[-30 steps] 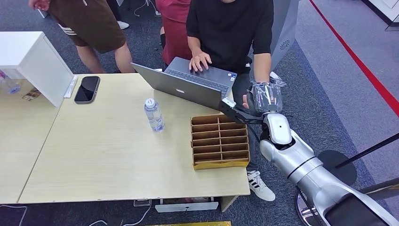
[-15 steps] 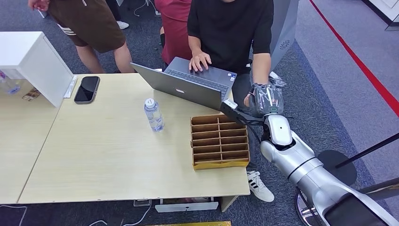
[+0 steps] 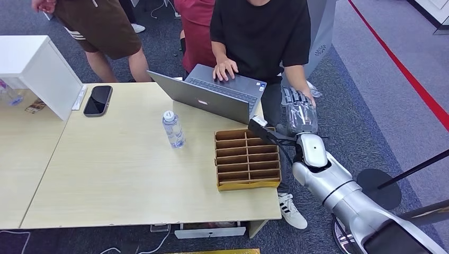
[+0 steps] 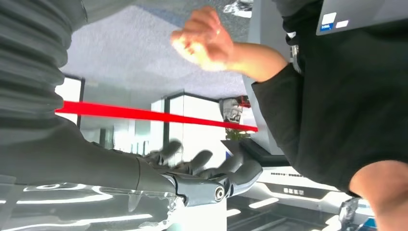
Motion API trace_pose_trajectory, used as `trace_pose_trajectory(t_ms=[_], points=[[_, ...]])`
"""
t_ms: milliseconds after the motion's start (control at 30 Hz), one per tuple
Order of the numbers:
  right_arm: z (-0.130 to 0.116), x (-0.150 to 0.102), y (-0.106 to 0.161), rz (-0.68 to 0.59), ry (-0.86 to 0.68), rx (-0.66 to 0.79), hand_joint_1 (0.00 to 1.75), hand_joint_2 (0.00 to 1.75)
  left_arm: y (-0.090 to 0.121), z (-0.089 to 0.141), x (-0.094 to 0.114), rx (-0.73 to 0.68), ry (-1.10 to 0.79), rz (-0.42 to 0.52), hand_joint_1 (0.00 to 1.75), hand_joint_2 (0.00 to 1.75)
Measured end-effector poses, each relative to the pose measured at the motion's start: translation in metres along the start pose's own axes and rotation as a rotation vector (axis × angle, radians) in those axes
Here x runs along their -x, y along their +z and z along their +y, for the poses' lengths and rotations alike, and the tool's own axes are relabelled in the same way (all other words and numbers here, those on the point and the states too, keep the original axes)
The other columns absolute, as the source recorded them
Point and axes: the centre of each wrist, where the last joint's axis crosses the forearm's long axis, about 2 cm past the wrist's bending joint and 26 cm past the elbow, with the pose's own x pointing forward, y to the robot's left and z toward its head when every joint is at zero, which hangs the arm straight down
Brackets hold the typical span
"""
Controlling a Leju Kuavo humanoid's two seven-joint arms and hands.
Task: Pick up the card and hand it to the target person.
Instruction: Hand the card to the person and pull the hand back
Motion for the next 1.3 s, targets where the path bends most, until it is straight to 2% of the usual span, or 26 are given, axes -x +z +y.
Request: trace_pose_trajectory(t_ms=[267, 367, 467, 633, 733, 1000, 1133, 1200, 1300], points=[[-0.033, -0.008, 0.009, 0.021, -0.367, 0.318, 0.0, 1.75, 0.002, -0.003, 0.002, -0.001, 0.019, -0.001, 0.0, 0.0], [-0.033, -0.009, 0.017, 0.029, -0.509, 0.372, 0.0, 1.75, 0.002, -0.003, 0.002, -0.003, 0.027, -0.001, 0.0, 0.0], [-0.027, -0.015, 0.023, 0.042, -0.658, 0.314, 0.0, 1.75, 0.002, -0.002, 0.004, -0.01, 0.038, 0.001, 0.0, 0.0], [-0.006, -0.022, 0.04, 0.086, -0.891, 0.127, 0.0, 1.75, 0.001, 0.001, 0.007, -0.023, 0.063, 0.008, 0.0, 0.0], [0.004, -0.023, 0.05, 0.096, -0.922, 0.089, 0.0, 1.75, 0.001, 0.002, 0.008, -0.025, 0.069, 0.011, 0.0, 0.0], [0.006, -0.023, 0.051, 0.106, -0.935, 0.075, 0.0, 1.75, 0.001, 0.001, 0.008, -0.026, 0.07, 0.011, 0.0, 0.0], [0.032, -0.031, 0.087, 0.165, -1.035, -0.078, 0.0, 1.75, 0.002, 0.002, 0.012, -0.031, 0.085, 0.021, 0.0, 0.0], [0.043, -0.036, 0.103, 0.176, -1.046, -0.105, 0.0, 1.75, 0.002, 0.002, 0.014, -0.031, 0.087, 0.024, 0.0, 0.0], [0.05, -0.037, 0.111, 0.187, -1.06, -0.099, 0.0, 1.75, 0.002, 0.002, 0.015, -0.032, 0.085, 0.028, 0.0, 0.0]])
